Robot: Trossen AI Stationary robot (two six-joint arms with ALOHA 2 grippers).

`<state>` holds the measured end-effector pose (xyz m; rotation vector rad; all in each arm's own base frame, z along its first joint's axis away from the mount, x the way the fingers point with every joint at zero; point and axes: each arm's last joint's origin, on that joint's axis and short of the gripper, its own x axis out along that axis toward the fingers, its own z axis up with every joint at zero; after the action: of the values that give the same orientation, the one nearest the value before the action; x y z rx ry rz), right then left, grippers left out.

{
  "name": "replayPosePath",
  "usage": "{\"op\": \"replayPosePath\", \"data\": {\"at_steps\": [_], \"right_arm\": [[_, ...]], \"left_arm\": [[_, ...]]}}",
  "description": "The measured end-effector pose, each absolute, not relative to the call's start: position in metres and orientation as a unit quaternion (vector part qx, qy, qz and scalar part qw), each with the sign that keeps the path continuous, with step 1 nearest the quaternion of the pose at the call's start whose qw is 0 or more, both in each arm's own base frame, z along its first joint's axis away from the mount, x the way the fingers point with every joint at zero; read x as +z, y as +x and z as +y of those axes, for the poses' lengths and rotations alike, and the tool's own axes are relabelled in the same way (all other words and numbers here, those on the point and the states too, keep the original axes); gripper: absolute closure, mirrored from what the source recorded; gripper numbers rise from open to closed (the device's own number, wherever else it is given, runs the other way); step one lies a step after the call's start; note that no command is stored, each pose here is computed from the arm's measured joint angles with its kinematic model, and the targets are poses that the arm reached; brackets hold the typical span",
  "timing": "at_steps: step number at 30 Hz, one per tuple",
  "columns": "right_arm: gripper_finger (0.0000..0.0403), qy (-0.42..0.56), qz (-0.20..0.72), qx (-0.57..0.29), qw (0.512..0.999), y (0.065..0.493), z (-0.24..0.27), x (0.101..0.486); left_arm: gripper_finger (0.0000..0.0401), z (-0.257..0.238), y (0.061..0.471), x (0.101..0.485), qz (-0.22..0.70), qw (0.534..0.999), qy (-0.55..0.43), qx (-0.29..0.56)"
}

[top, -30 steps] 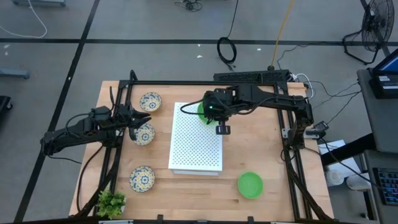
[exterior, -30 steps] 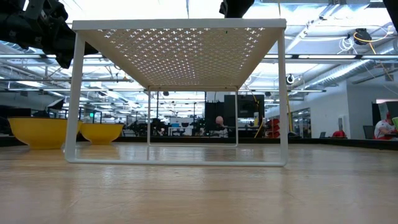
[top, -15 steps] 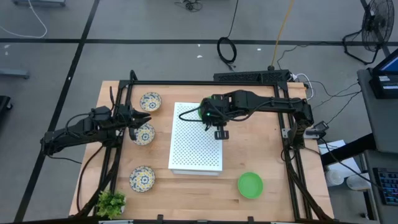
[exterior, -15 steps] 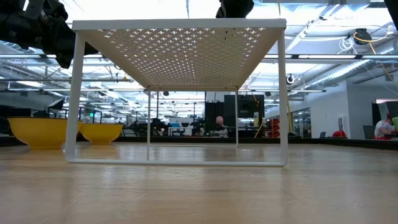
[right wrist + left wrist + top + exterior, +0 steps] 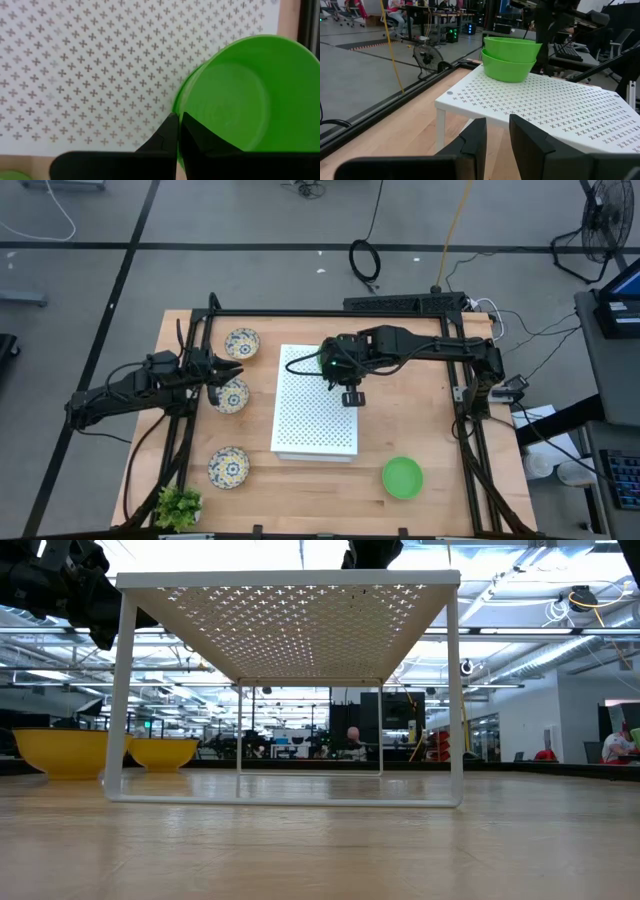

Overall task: Pick & Place Mini bowls
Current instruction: Stack the top green bowl on the green bowl on the shelf

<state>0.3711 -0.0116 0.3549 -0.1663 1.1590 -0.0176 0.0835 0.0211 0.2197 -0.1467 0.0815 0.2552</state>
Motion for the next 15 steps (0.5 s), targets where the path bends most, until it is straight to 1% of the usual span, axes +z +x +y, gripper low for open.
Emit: {"op": "replayPosePath", "data": {"at_steps": [15], "right_arm": [[0.0403, -0.074, 0.547, -0.002, 0.834, 0.371, -0.0112, 0.3548]], "left_arm": [[0.0313, 0.0212, 0.0835, 0.2197, 0.041, 0.988, -0.073, 0.127]]}}
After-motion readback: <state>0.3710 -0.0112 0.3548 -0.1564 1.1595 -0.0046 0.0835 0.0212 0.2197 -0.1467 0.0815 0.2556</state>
